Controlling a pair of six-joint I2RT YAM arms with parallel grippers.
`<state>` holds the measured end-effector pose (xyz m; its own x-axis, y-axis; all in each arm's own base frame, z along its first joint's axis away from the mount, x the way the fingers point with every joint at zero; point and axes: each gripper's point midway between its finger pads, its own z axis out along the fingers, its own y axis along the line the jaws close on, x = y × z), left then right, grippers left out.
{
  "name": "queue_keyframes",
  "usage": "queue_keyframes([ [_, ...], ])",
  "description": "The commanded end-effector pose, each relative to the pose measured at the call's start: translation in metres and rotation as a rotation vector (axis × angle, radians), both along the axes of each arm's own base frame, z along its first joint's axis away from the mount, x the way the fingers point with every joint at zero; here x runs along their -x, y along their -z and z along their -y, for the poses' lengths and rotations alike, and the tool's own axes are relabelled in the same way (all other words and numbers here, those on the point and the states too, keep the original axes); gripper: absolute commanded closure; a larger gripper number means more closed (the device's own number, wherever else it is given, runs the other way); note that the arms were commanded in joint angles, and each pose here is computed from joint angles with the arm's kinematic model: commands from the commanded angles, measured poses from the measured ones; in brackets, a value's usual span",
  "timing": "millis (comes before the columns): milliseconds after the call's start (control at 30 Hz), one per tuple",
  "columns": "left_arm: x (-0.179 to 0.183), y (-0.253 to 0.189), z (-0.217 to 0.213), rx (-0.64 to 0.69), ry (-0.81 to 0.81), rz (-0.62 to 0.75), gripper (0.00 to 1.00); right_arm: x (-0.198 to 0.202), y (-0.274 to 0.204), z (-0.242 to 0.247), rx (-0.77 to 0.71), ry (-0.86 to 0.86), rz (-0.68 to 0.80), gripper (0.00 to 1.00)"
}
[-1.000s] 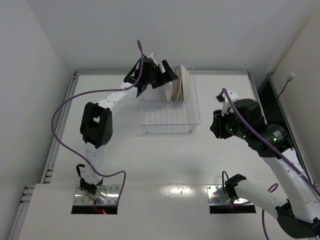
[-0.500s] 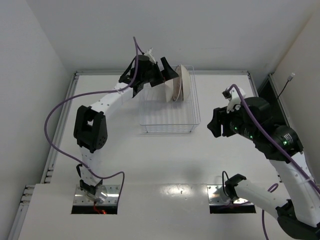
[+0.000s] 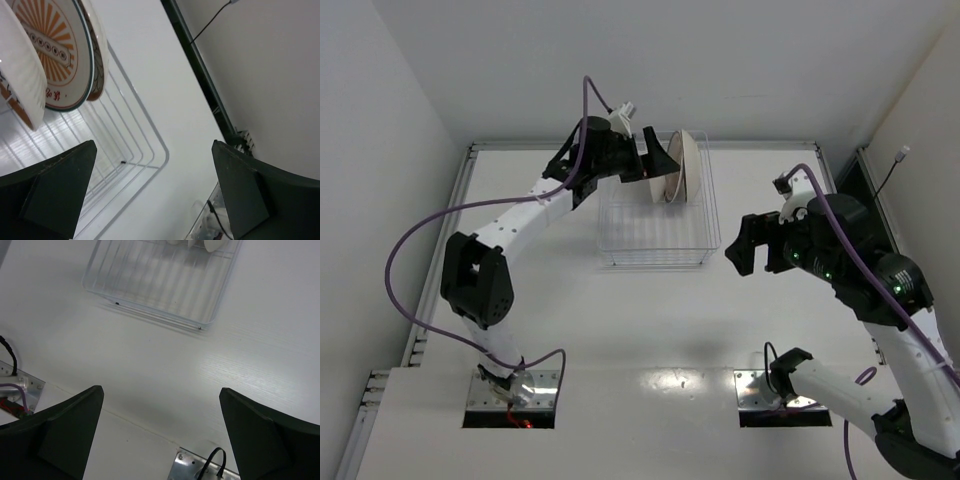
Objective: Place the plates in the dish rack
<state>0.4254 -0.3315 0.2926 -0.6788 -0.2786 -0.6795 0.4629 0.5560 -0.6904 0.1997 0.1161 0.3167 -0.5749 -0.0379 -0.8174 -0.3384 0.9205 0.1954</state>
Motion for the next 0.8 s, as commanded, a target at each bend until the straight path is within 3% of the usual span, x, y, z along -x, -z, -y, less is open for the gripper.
queue_keyframes([
  [0, 0.028, -0.018, -0.005, -0.063, 0.077, 0.094, 0.0, -0.004, -0.027, 0.001, -0.052, 0.035, 0.061, 0.01],
  [67, 0.041, -0.009, -0.012, -0.124, 0.082, 0.088, 0.0, -0.007, -0.031, 0.002, -0.043, 0.048, 0.061, 0.01],
  [333, 0.101, -0.043, -0.09, -0.336, -0.057, 0.348, 0.0, -0.018, -0.049, 0.002, -0.036, 0.056, 0.11, 0.01],
  [500, 0.115, -0.007, -0.141, -0.482, -0.221, 0.321, 0.0, -0.023, -0.046, 0.004, -0.031, 0.076, 0.125, 0.01],
  [767, 0.143, 0.006, -0.169, -0.482, -0.288, 0.323, 0.0, -0.021, -0.04, 0.011, -0.02, 0.11, 0.123, 0.01],
])
